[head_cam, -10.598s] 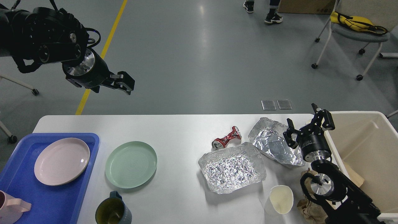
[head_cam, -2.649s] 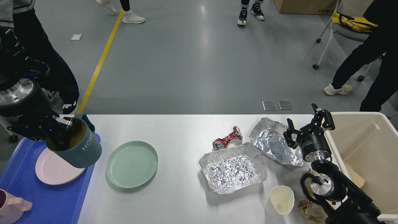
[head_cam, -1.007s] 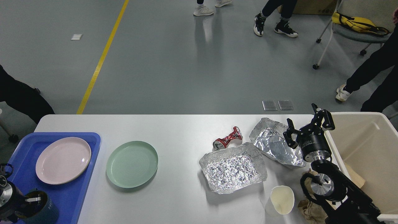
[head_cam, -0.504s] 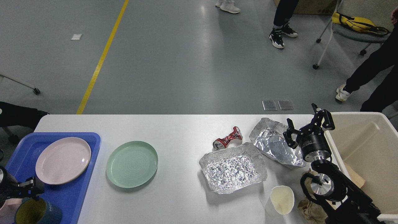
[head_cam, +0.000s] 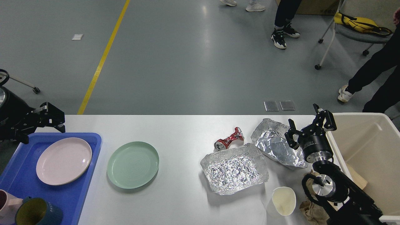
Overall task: Tidy desktop
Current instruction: 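Open the left gripper and move it to the pale green plate, then grasp the edge of the pale green plate with the left gripper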
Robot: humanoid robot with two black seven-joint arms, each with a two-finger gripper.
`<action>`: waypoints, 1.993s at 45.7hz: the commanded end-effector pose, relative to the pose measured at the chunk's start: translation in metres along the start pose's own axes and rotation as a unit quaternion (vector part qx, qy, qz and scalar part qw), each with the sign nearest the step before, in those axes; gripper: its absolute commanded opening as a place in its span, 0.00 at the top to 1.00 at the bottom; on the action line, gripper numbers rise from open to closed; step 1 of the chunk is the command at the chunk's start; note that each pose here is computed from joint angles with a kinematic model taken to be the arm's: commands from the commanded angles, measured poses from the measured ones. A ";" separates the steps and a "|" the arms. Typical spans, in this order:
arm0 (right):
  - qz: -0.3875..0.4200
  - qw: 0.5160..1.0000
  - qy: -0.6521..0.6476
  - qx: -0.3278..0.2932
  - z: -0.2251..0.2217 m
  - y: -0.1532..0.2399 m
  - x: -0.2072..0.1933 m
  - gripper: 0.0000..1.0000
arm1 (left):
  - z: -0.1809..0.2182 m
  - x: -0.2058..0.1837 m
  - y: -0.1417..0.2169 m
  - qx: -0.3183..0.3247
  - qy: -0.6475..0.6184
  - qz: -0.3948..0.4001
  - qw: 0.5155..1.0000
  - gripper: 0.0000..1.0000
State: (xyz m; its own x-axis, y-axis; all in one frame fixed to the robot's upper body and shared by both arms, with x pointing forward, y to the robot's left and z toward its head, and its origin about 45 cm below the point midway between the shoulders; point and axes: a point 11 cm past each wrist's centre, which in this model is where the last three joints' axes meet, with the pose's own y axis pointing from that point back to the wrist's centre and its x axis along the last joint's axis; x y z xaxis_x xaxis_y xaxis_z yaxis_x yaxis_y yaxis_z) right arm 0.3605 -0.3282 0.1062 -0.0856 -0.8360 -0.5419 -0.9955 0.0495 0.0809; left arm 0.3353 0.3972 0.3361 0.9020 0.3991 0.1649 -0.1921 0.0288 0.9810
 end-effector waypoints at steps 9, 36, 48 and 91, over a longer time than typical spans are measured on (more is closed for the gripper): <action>0.000 1.000 0.000 0.000 0.000 0.000 0.000 0.00 | 0.014 -0.023 -0.075 0.027 0.029 -0.025 0.999 0.04; 0.000 1.000 0.000 0.001 0.000 0.000 0.000 0.00 | 0.002 -0.081 -0.193 0.068 0.152 0.056 0.984 0.04; -0.001 1.000 0.000 0.000 0.000 0.000 0.000 0.00 | 0.018 -0.091 -0.215 0.043 0.192 0.065 0.978 0.04; 0.000 1.000 0.000 0.000 0.000 0.000 0.000 0.00 | 0.022 -0.101 -0.245 0.041 0.191 0.063 0.979 0.37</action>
State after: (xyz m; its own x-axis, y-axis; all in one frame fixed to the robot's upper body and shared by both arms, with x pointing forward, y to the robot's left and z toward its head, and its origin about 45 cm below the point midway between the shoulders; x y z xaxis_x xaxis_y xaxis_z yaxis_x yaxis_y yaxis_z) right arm 0.3605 -0.3281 0.1062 -0.0855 -0.8361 -0.5419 -0.9955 0.0494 0.0808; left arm 0.2974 0.3294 0.0814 0.6624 0.7076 0.2461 -0.2383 -0.1125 0.9647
